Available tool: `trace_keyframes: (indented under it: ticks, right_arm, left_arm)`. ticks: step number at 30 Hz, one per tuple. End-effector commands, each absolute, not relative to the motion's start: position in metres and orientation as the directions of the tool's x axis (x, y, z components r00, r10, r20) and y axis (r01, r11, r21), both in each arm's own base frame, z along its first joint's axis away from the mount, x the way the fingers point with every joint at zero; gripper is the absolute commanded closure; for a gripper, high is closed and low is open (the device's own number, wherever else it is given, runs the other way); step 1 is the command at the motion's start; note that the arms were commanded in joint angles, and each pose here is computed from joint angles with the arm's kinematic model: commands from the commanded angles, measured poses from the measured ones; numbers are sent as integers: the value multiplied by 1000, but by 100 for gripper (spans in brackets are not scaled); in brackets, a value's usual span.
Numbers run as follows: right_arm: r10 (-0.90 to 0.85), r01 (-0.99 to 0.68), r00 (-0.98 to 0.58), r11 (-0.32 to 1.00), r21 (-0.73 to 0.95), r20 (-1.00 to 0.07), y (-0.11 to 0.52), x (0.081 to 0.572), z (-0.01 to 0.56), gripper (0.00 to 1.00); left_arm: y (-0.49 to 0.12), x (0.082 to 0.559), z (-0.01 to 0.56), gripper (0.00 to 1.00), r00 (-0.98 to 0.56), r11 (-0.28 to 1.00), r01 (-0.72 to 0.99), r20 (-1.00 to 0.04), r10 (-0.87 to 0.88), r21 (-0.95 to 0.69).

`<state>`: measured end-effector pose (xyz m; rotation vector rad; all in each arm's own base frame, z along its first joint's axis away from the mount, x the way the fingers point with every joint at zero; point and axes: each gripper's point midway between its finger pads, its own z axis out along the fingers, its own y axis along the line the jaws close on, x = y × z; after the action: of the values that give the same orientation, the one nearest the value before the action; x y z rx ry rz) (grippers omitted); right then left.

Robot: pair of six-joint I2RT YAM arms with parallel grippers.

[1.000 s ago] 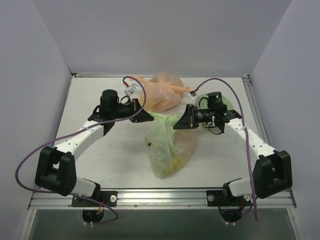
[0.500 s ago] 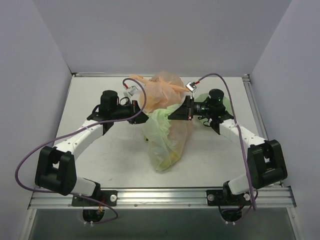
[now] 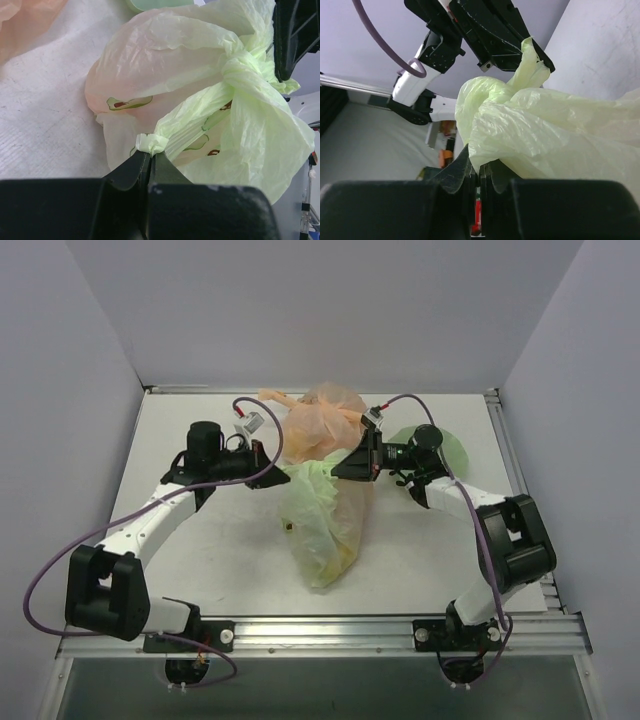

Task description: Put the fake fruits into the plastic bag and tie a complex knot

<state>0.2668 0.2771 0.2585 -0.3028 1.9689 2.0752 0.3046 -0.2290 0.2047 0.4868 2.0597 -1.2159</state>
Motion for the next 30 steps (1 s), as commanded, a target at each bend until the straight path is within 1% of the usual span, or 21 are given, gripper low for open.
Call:
trace_keyframes:
  ticks: [1, 4, 6, 7, 9, 10, 12, 13, 14, 15, 17, 18, 20, 22, 23, 24, 25, 26, 27, 28, 30]
  right_arm:
    - [33, -607, -789, -195, 771, -613, 263, 251, 320, 100]
    - [30, -631, -769, -197, 750, -639, 263, 251, 323, 100]
    - [32, -626, -773, -197, 754, -634, 263, 253, 324, 100]
    - [32, -622, -777, -196, 758, -629, 263, 254, 323, 100]
    - [30, -621, -778, -196, 759, -628, 263, 254, 324, 100]
    - [28, -613, -784, -196, 766, -620, 262, 254, 324, 100]
    - [24, -595, -797, -197, 779, -603, 263, 253, 323, 100]
    - [22, -587, -803, -197, 785, -595, 263, 253, 323, 100]
    - [19, -583, -806, -196, 788, -592, 263, 252, 323, 100]
    - [10, -570, -815, -192, 799, -579, 264, 252, 321, 100]
    - [4, -557, -824, -188, 809, -566, 266, 252, 319, 100]
    - [1, -551, -828, -187, 813, -560, 266, 253, 318, 100]
    - [2, -530, -843, -176, 830, -538, 267, 256, 316, 100]
    - [8, -517, -852, -171, 839, -523, 267, 259, 316, 100]
    - [9, -513, -855, -170, 841, -519, 268, 259, 317, 100]
    - [14, -513, -855, -168, 842, -519, 268, 260, 317, 100]
    - [24, -488, -871, -157, 858, -491, 269, 264, 316, 100]
    - [24, -482, -874, -157, 862, -485, 270, 263, 316, 100]
    - [28, -476, -878, -151, 867, -477, 270, 265, 315, 100]
    - [31, -475, -879, -147, 868, -476, 270, 264, 315, 100]
    - [34, -467, -884, -130, 875, -467, 271, 266, 310, 100]
  left_arm:
    - [-203, 320, 187, 100, -675, 575, 590, -737, -33, -566]
    - [-202, 323, 194, 99, -674, 567, 595, -738, -35, -570]
    - [-200, 324, 203, 85, -662, 561, 606, -749, -39, -564]
    - [-196, 325, 207, 71, -654, 565, 606, -755, -48, -560]
    - [-189, 329, 227, 63, -597, 578, 630, -799, -66, -519]
    - [-183, 331, 233, 57, -582, 596, 627, -810, -68, -501]
    - [-177, 338, 263, 54, -484, 611, 677, -874, -50, -410]
    - [-172, 337, 273, 53, -458, 623, 683, -888, -40, -381]
    - [-171, 339, 283, 51, -421, 627, 698, -907, -30, -345]
    - [-171, 339, 306, 48, -353, 617, 731, -935, -20, -289]
    - [-177, 335, 326, 46, -283, 587, 776, -959, 1, -228]
    - [-178, 335, 334, 43, -237, 588, 789, -971, 21, -180]
    - [-181, 332, 342, 36, -193, 585, 802, -979, 57, -124]
    - [-183, 328, 343, 35, -163, 564, 821, -983, 89, -86]
    - [-191, 321, 346, 35, -142, 531, 845, -985, 98, -69]
    - [-200, 314, 349, 35, -91, 495, 868, -988, 123, -19]
    - [-207, 308, 355, 35, -50, 479, 877, -989, 138, 23]
    - [-216, 302, 358, 35, -11, 451, 891, -988, 156, 61]
    - [-238, 285, 359, 36, 79, 366, 919, -978, 195, 147]
    - [-243, 280, 359, 37, 112, 356, 915, -968, 224, 188]
    - [-266, 264, 357, 42, 225, 267, 918, -939, 259, 293]
